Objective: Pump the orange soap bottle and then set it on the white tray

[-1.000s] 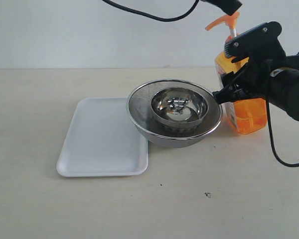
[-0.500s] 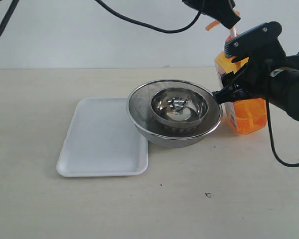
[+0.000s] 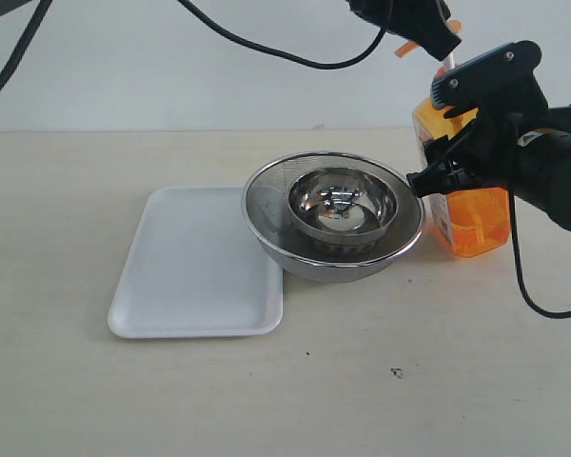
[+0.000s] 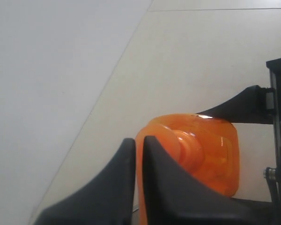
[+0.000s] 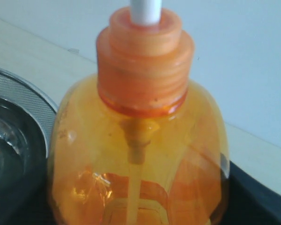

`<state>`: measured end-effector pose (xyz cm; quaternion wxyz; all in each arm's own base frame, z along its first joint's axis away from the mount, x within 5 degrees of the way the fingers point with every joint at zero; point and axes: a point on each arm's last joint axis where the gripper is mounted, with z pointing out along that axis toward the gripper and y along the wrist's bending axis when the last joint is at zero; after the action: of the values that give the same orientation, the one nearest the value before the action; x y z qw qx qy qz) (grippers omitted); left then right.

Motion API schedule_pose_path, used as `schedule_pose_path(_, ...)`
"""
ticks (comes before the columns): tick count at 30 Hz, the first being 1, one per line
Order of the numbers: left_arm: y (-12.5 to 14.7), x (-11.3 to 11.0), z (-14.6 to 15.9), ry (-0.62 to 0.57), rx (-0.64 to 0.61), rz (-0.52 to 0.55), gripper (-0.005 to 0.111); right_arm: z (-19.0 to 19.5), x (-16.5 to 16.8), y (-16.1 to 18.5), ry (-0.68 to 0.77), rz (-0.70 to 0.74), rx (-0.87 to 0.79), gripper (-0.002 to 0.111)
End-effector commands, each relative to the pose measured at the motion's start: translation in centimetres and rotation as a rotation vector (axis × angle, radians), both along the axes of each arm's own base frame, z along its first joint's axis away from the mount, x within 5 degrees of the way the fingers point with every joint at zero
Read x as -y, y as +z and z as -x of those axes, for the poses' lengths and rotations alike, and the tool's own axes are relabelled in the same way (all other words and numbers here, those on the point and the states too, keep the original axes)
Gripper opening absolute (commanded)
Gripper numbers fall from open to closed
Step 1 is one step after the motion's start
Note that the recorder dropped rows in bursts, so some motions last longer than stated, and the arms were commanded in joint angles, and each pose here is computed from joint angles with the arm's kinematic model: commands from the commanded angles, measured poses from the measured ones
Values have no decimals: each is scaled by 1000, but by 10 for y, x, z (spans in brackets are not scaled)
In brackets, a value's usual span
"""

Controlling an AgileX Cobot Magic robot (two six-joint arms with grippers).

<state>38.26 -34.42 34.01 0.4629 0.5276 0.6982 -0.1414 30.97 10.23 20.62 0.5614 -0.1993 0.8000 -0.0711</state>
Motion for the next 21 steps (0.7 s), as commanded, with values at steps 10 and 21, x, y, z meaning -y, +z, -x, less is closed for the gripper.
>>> schedule_pose_path(10, -28, 5, 0, -26, -112, -65, 5, -1, -1, 3, 12, 5, 13, 0)
schedule_pose_path(21, -35, 6, -1, -32, -134, -84, 5, -1, -1, 3, 12, 5, 13, 0)
